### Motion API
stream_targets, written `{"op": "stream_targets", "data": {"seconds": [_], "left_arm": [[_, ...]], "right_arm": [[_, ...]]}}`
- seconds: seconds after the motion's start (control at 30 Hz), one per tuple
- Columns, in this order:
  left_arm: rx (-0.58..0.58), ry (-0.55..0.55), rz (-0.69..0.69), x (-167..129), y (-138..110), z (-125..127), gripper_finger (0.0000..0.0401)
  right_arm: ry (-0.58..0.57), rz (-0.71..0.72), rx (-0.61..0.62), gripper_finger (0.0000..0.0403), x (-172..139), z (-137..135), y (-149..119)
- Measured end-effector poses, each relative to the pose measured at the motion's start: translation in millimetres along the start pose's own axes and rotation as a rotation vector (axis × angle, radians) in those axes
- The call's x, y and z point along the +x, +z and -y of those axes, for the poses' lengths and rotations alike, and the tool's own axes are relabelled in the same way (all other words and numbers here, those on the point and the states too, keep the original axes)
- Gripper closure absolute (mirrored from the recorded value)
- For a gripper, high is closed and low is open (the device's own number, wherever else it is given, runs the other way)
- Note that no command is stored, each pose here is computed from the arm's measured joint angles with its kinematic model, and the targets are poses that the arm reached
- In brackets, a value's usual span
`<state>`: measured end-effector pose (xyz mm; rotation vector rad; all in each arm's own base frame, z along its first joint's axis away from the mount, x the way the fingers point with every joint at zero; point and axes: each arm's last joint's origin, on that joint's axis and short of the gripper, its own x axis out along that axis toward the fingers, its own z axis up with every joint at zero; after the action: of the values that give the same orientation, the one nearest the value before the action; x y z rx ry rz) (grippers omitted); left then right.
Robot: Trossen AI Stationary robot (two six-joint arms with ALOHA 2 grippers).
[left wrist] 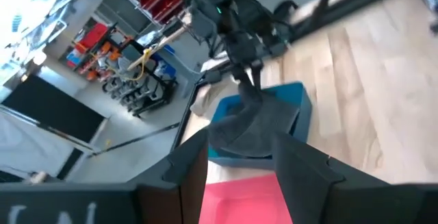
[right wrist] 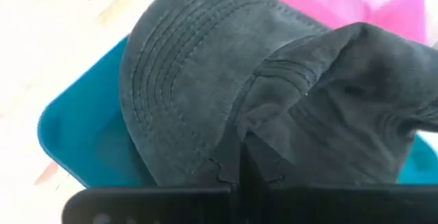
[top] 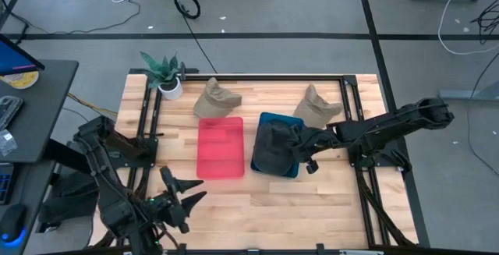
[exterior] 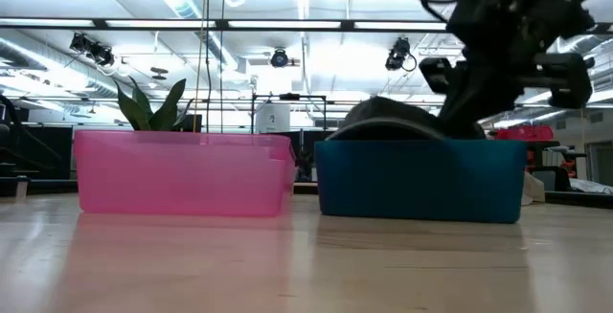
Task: Pick & Place hat
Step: Put the black cap into the blue bin
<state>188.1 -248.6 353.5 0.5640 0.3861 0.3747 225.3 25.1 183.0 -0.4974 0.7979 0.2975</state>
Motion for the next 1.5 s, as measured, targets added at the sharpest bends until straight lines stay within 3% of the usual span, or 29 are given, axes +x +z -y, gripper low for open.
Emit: {"op": "stream_targets", "data": {"seconds": [0.13, 0.37, 0.63, 0.83, 1.03, 1.2, 1.5], "left_arm": [[-0.084, 0.024, 0.022, -8, -5, -8, 0.0236], [-0.091, 0.043, 0.016, -11, -12, -14, 0.0236], [-0.092, 0.046, 0.018, -11, -13, -14, 0.0236], [-0.051, 0.096, 0.034, -3, -29, -9, 0.0236], [-0.135, 0.142, 0.016, 12, -44, -27, 0.0236], [-0.192, 0.168, -0.002, 22, -64, -39, 0.0236], [-0.298, 0.207, -0.017, 33, -82, -60, 0.0236]], "right_arm": [[0.028, -0.007, 0.068, 0.0403, 4, 1, -13], [0.007, 0.037, 0.147, 0.0396, 0, 5, -9], [-0.031, 0.100, 0.272, 0.0337, -15, 15, 8], [-0.035, 0.118, 0.349, 0.0283, -29, 20, 17], [-0.116, 0.321, 0.335, 0.0247, -40, 33, 41], [-0.280, 0.484, 0.404, 0.0246, -34, 47, 58], [-0.309, 0.344, 0.499, 0.0268, 8, 65, 51]]}}
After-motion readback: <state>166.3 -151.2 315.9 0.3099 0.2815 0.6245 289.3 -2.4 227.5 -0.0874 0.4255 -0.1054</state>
